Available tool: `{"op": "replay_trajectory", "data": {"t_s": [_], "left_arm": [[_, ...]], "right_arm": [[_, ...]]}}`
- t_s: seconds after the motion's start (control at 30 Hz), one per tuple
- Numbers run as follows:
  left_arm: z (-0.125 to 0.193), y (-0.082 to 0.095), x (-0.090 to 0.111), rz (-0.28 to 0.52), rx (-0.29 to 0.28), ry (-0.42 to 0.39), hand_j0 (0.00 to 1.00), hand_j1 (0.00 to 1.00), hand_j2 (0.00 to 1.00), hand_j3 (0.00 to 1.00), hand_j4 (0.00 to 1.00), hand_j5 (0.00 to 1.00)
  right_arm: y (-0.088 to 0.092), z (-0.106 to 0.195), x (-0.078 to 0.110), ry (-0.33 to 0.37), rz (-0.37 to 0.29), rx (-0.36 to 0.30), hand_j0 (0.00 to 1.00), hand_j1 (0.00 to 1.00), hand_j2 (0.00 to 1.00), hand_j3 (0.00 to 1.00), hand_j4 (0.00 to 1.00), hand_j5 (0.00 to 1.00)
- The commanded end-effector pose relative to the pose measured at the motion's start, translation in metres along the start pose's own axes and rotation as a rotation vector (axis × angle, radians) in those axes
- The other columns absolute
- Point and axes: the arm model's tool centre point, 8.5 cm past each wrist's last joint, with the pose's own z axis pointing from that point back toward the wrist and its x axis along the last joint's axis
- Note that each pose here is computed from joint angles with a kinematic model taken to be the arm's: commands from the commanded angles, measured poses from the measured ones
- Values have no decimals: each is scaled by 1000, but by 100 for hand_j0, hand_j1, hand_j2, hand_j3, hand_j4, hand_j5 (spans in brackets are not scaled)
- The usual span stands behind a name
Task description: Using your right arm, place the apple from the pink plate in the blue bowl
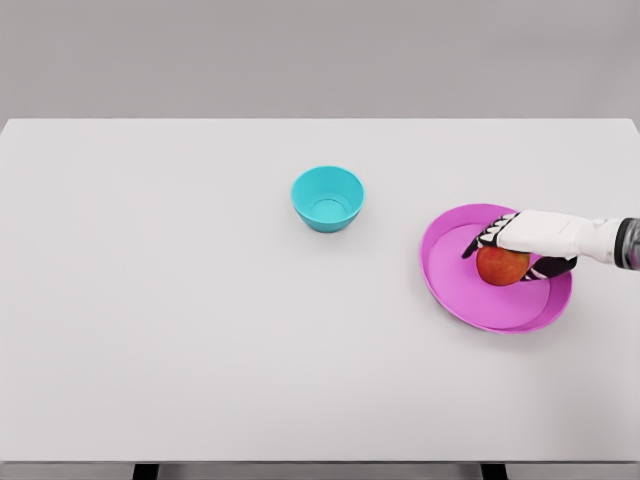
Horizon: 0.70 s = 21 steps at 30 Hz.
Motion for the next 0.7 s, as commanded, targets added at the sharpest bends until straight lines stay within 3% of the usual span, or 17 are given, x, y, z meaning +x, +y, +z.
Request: {"op": "replay_trajectory", "data": {"t_s": [0.0, 0.17, 0.47, 0.67], "left_arm": [[0, 0, 0, 0, 0, 0, 100, 100, 100, 100, 100, 100], [0, 0, 0, 0, 0, 0, 100, 100, 100, 100, 100, 100], [0, 0, 0, 0, 0, 0, 100, 100, 100, 100, 100, 100], [0, 0, 0, 0, 0, 0, 100, 100, 100, 100, 100, 100]], "right_arm": [[2, 0, 0, 1, 5, 9, 61, 61, 61, 61, 61, 61], [2, 0, 0, 0, 4, 8, 51, 51, 51, 51, 51, 51], [-7, 3, 0, 1, 14, -12, 51, 51, 51, 51, 51, 51], [-25, 7, -2, 9, 40, -40, 51, 51, 51, 51, 51, 51]]}}
